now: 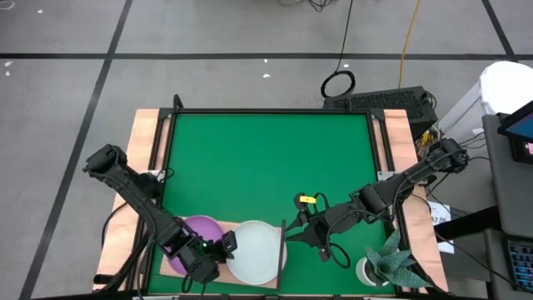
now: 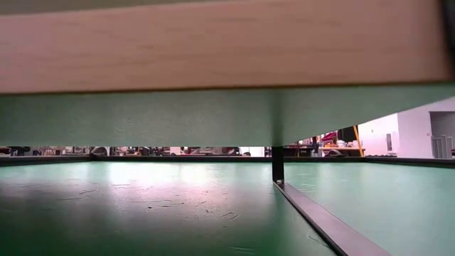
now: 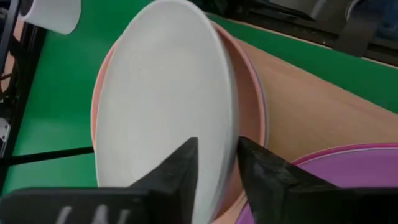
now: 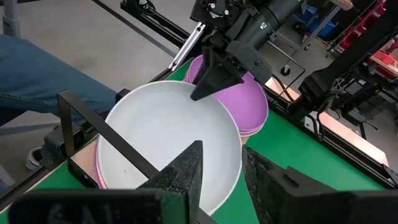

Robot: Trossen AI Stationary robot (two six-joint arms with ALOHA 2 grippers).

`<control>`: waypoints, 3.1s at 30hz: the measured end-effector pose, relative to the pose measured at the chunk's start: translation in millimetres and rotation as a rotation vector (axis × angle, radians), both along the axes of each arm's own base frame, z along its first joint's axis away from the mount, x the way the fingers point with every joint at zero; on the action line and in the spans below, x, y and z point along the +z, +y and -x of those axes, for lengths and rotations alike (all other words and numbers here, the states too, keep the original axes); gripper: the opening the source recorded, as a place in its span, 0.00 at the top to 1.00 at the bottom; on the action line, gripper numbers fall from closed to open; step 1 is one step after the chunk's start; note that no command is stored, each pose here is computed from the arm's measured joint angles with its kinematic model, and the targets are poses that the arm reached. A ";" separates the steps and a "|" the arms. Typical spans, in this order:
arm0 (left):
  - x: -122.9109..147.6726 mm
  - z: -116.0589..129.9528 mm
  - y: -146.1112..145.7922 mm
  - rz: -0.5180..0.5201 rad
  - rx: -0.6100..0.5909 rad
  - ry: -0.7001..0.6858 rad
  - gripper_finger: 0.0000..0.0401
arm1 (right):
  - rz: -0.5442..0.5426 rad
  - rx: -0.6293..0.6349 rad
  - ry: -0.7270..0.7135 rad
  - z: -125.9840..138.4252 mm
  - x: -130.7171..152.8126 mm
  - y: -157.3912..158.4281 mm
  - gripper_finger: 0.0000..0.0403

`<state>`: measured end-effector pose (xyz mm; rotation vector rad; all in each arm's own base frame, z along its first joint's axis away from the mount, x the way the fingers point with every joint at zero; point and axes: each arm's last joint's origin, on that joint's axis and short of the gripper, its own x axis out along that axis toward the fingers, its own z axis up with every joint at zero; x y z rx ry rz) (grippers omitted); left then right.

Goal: Place and stack plates onto a shelf
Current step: Stack the white plate on top of the orange plate on the shelf, then return to Home Position

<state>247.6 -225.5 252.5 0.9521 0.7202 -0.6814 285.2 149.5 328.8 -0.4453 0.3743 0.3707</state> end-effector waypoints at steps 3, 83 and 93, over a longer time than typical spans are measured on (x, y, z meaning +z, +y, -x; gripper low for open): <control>0.1 1.3 -1.2 0.006 0.003 0.003 0.65 | 0.002 0.001 -0.001 0.0 0.0 0.0 0.77; -36.2 130.5 220.3 0.727 0.816 -0.637 0.99 | -0.095 -0.335 -0.197 137.6 -144.5 -137.0 1.00; -59.8 142.0 221.4 0.762 0.798 -0.691 0.99 | -0.100 -0.346 -0.231 146.3 -154.3 -139.7 1.00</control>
